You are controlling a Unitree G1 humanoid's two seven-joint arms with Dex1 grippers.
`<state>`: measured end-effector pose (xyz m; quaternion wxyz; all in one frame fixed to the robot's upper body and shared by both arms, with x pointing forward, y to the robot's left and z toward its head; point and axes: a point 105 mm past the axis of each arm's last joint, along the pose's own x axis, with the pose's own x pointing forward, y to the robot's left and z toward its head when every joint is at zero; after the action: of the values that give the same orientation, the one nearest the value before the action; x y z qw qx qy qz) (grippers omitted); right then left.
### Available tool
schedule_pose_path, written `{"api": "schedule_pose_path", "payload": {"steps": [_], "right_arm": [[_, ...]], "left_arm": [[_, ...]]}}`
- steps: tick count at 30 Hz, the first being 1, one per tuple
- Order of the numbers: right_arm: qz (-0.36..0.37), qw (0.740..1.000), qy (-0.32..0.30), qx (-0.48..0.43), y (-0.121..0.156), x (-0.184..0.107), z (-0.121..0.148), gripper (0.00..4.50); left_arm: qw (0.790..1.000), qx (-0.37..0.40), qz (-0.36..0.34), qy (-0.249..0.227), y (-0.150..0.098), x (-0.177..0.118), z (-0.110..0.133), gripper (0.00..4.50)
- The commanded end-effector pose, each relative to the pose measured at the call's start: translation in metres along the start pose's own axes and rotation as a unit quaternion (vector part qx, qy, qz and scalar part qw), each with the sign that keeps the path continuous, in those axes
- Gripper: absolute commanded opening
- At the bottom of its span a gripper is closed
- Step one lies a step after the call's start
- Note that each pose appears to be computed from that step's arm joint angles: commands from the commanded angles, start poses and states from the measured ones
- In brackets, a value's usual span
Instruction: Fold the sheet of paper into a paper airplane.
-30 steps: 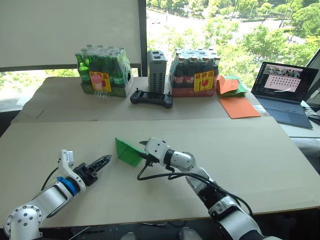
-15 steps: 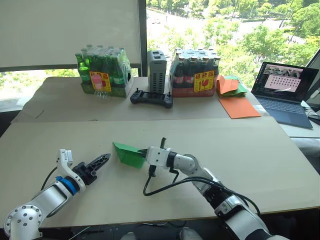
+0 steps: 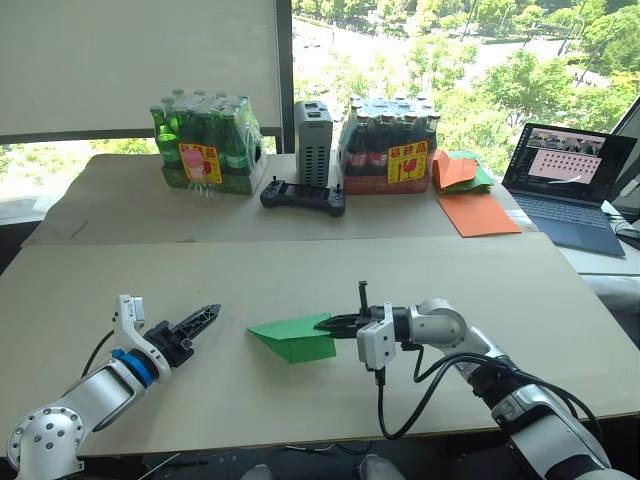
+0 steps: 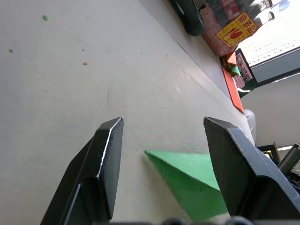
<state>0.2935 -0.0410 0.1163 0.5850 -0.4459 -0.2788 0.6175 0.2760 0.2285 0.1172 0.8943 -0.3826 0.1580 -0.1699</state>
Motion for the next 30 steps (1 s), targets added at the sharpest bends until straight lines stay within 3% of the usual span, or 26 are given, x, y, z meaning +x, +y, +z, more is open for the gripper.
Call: {"api": "schedule_pose_path", "payload": {"steps": [1, 11, 23, 28, 30], "right_arm": [[-0.004, 0.999, -0.031, -0.012, -0.005, 0.0, 0.01, 0.02], [0.007, 1.0, -0.012, 0.024, 0.007, 0.013, -0.001, 0.02], [0.004, 0.999, -0.01, 0.05, 0.008, 0.016, -0.001, 3.97], [-0.008, 0.996, -0.03, 0.088, 0.005, 0.013, 0.008, 3.97], [-0.013, 0.993, -0.035, 0.108, 0.002, 0.011, 0.01, 4.01]], "left_arm": [[1.0, 0.01, -0.024, -0.002, -0.012, 0.001, 0.006, 2.88], [0.998, 0.041, -0.034, 0.024, -0.019, 0.003, 0.001, 2.88], [0.984, 0.143, -0.067, 0.079, -0.034, 0.007, -0.009, 2.88], [0.97, 0.204, -0.088, 0.098, -0.038, 0.009, -0.011, 2.88], [0.97, 0.204, -0.094, 0.094, -0.038, 0.009, -0.009, 2.34]]}}
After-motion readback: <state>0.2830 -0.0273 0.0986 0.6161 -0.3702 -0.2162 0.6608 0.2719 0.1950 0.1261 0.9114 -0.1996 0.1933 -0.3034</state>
